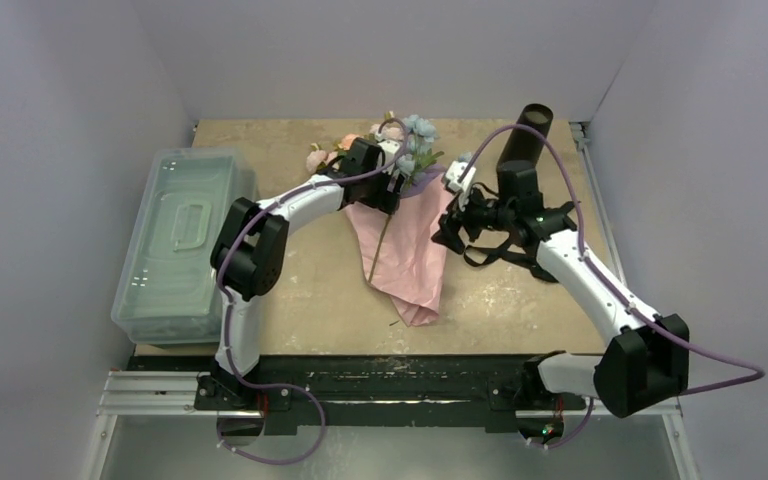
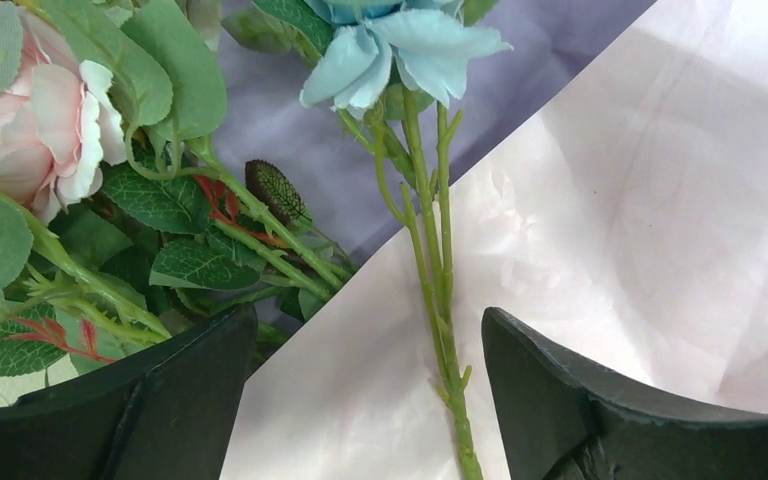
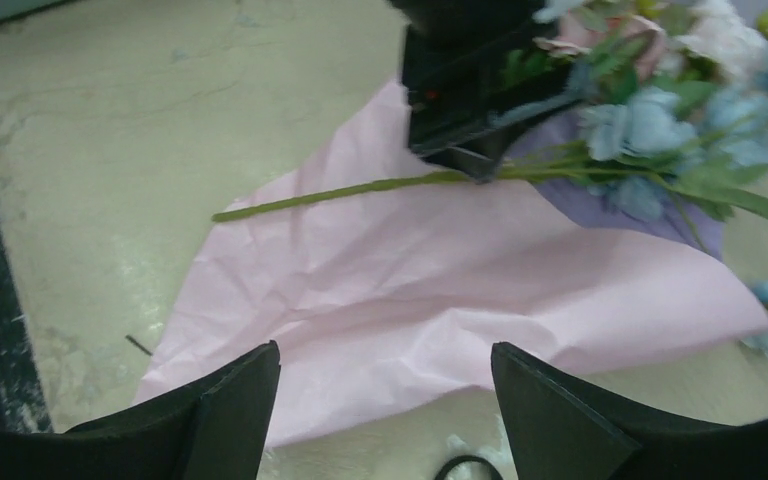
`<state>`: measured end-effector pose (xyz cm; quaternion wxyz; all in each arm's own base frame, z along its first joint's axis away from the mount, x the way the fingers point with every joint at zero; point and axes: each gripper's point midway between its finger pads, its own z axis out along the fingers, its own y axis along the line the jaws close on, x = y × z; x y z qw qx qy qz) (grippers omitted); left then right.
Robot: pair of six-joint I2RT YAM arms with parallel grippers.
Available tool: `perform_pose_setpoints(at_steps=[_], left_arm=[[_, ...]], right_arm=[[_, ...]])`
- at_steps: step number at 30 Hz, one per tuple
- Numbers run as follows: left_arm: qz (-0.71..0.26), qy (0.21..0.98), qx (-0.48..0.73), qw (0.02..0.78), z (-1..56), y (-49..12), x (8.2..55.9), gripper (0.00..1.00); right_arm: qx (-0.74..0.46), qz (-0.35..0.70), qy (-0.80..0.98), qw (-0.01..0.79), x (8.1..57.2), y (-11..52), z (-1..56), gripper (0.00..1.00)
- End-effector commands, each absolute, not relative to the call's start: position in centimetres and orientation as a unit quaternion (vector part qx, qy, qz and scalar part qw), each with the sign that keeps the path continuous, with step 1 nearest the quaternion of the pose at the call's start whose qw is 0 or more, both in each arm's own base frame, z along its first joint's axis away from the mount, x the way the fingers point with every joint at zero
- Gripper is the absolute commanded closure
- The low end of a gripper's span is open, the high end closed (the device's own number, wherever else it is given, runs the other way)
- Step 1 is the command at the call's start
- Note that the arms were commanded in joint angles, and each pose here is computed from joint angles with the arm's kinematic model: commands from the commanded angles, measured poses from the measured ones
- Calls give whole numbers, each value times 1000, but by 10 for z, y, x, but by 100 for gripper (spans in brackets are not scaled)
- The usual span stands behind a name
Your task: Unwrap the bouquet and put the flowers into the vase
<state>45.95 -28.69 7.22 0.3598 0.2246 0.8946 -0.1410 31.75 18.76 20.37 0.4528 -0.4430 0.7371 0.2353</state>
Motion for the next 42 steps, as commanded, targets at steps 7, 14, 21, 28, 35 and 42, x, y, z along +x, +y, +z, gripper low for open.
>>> perform_pose_setpoints(at_steps=[7,14,21,28,35,42], left_arm=[[-193,893,211,348,77,-291,465,15],[-160,899,217,345,63,-281,467,10],[-128,907,225,334,42,-271,470,10],[-105,906,242,330,31,-265,473,10],[-89,902,249,342,38,-260,482,11],[-82,909,242,330,26,-249,484,11]], right_arm=[[-625,184,633,419,252,270,140,14],[-664,173,612,394,237,306,110,12],[-671,139,631,364,242,299,77,21],[-643,135,634,408,243,293,107,100],[-611,139,639,446,229,273,137,100],[-523,112,677,506,223,223,157,100]])
